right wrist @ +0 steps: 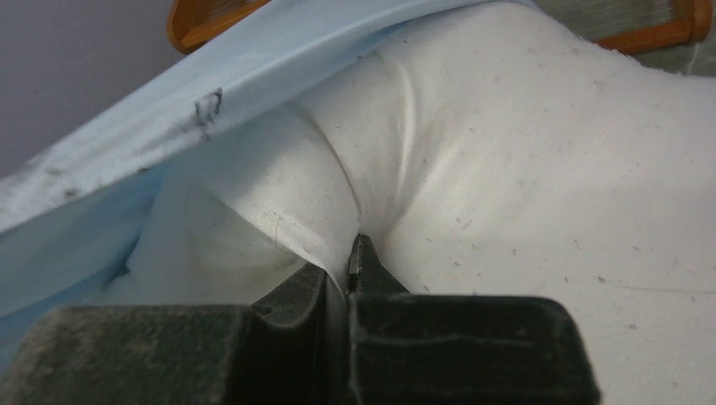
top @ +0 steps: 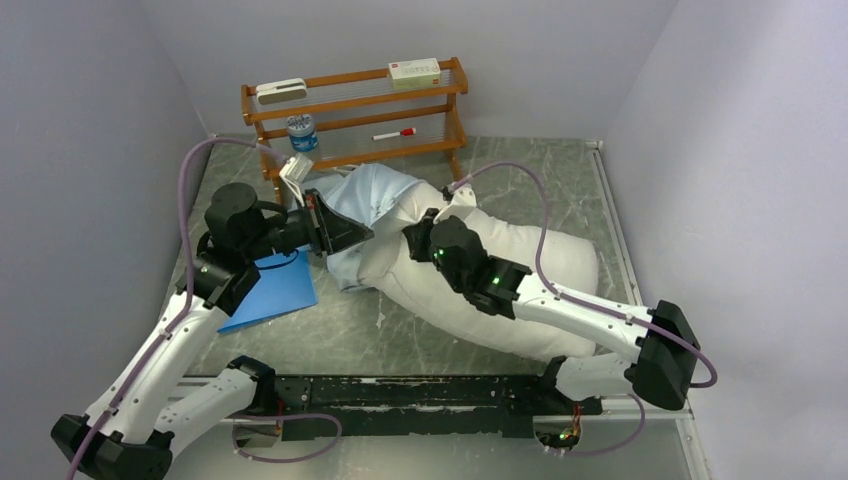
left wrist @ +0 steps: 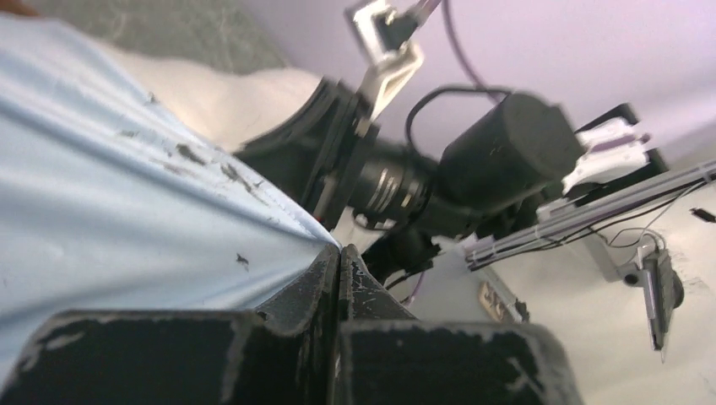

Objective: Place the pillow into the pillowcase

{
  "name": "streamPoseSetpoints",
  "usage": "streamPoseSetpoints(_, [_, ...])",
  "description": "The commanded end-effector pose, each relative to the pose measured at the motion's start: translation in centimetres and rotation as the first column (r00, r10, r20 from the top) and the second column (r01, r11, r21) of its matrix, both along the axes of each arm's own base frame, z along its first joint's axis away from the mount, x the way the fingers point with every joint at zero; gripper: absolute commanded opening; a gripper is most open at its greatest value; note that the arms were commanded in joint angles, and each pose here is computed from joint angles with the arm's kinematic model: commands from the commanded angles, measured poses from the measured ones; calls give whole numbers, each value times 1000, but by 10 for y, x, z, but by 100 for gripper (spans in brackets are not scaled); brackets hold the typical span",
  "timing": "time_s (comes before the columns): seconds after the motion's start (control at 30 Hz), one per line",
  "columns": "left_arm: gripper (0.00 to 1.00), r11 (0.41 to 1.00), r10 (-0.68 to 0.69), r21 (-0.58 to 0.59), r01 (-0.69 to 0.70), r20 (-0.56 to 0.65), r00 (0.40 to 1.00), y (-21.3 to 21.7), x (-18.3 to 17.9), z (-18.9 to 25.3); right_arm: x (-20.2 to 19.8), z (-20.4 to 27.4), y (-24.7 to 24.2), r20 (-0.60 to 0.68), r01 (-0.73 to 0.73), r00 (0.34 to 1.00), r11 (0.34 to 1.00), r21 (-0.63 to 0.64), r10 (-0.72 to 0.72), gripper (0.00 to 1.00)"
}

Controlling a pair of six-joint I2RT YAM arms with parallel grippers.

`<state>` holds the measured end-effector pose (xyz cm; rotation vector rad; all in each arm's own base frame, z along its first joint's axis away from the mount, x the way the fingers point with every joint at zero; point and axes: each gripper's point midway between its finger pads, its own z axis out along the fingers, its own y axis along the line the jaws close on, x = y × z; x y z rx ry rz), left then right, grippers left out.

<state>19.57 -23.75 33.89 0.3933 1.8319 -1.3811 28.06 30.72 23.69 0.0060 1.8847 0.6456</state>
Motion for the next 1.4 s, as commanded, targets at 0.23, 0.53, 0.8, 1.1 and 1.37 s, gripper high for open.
streamPoseSetpoints(0.23, [5,998,-31,45,32,-22,999,-23,-22,-41,16,40,0,12,200,977,936,291,-213,0])
streamPoseSetpoints(0.53, [5,998,16,63,-11,-83,996,-25,-23,-82,-9,22,16,6,9,1000,974,225,-10,7])
streamPoseSetpoints(0.8, [39,975,58,220,-42,-65,996,-16,-12,-93,-38,46,-32,69,-107,992,994,-27,109,78])
streamPoseSetpoints(1.1, [61,871,243,377,-315,227,943,18,43,-53,19,71,-82,50,-167,983,973,-158,176,99])
streamPoseSetpoints(1.37, [66,739,211,558,-377,340,916,-1,119,-70,77,31,-84,-93,-397,917,912,-102,388,97])
